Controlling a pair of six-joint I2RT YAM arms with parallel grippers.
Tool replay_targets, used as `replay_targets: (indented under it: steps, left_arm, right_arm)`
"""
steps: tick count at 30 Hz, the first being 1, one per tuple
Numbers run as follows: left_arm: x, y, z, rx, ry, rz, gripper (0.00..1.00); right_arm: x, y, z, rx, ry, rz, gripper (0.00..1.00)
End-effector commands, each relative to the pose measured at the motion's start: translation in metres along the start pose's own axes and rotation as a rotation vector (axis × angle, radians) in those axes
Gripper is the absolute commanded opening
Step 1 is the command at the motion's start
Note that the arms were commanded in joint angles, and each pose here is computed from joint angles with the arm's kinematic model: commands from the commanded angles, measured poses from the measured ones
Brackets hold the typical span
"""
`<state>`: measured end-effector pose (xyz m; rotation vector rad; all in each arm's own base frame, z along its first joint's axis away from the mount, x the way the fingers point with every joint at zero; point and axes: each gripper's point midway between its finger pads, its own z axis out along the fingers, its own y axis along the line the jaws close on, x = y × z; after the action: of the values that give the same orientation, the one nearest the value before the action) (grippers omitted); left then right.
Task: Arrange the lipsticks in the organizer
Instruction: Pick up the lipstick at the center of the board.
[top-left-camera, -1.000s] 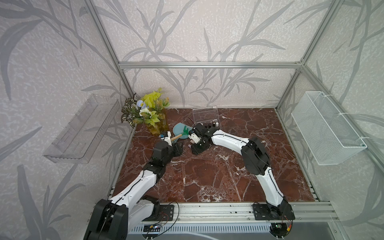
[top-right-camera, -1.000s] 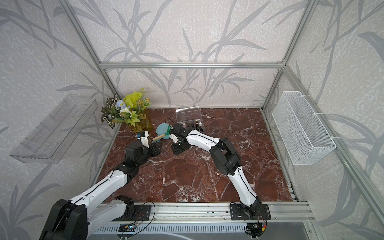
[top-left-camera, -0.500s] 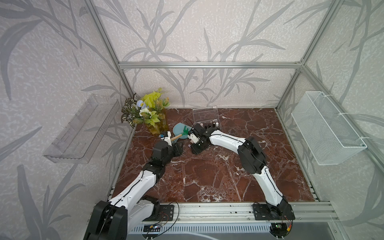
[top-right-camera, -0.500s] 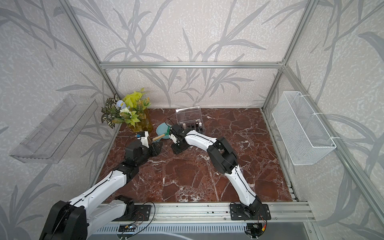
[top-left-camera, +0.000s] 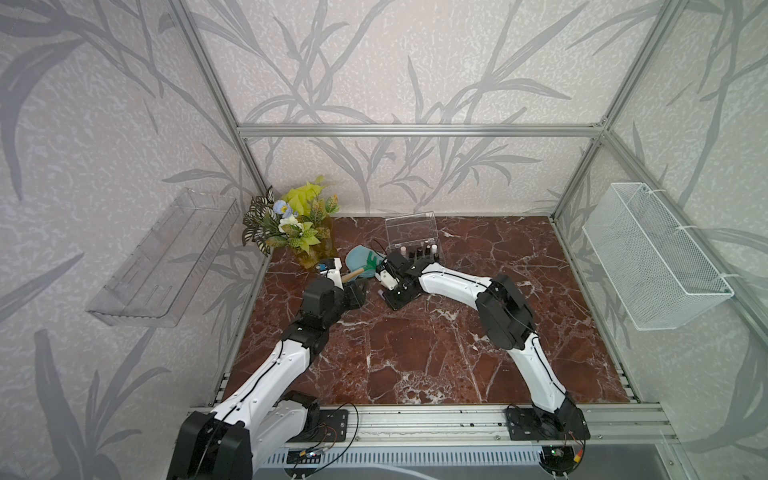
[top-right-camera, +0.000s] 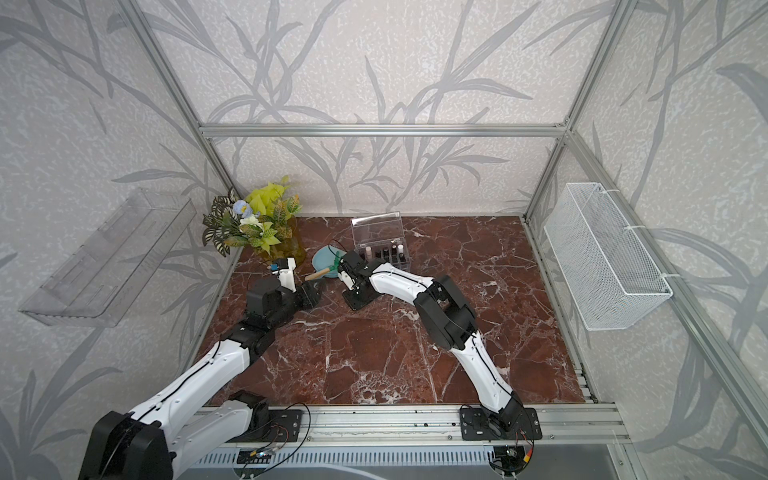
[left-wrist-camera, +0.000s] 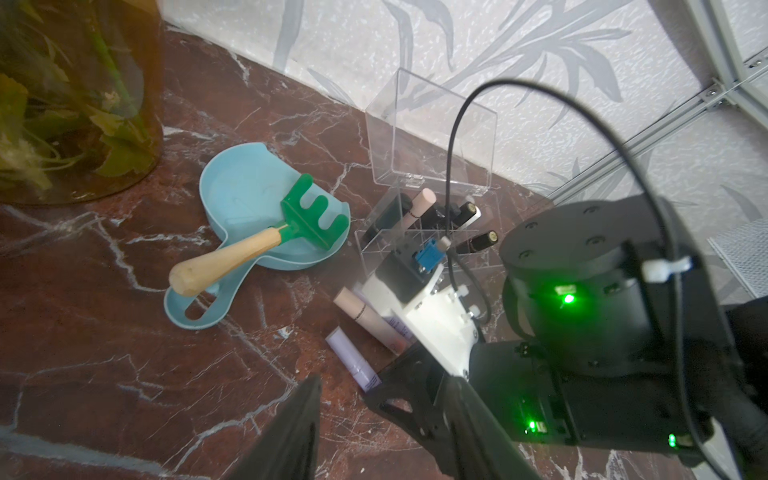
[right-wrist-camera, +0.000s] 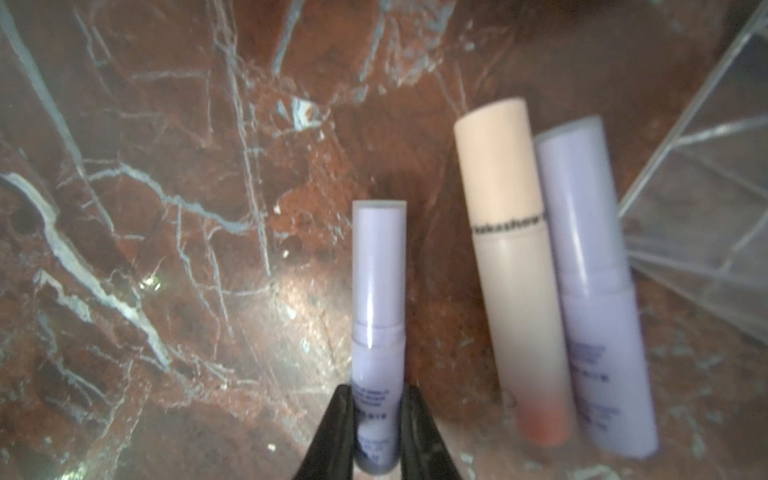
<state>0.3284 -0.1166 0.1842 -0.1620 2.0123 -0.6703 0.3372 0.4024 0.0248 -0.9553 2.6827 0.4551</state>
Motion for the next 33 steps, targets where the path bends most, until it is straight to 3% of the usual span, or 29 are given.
replay_targets:
  steps: [1, 3, 5, 13, 21, 28, 33]
  left_arm:
    - [-0.024, -0.036, -0.009, 0.130, -0.012, 0.025, 0.62]
    - [-0.030, -0.057, -0.012, 0.222, 0.006, 0.028, 0.76]
    - [-0.034, -0.075, -0.015, 0.305, 0.031, 0.023, 0.84]
    - [-0.050, -0.126, -0.031, 0.556, 0.088, -0.024, 0.90]
    - [-0.046, -0.138, -0.031, 0.635, 0.146, -0.081, 0.79]
    - [-0.045, -0.149, -0.030, 0.713, 0.195, -0.116, 0.55]
    - [-0.040, -0.147, -0.026, 0.710, 0.218, -0.119, 0.53]
  right_arm:
    - [-0.014, 0.014, -0.050, -0.021, -0.111, -0.012, 0.14]
    - [-0.014, 0.018, -0.076, -0.031, -0.161, -0.011, 0.14]
    - [-0.013, 0.022, -0.100, -0.041, -0.208, -0.007, 0.14]
    - [-0.006, 0.030, -0.185, -0.051, -0.362, -0.015, 0.14]
    - [0.001, 0.038, -0.224, -0.086, -0.433, -0.031, 0.15]
    - [-0.001, 0.056, -0.238, -0.184, -0.474, -0.044, 0.14]
    - [0.001, 0.060, -0.251, -0.209, -0.499, -0.047, 0.14]
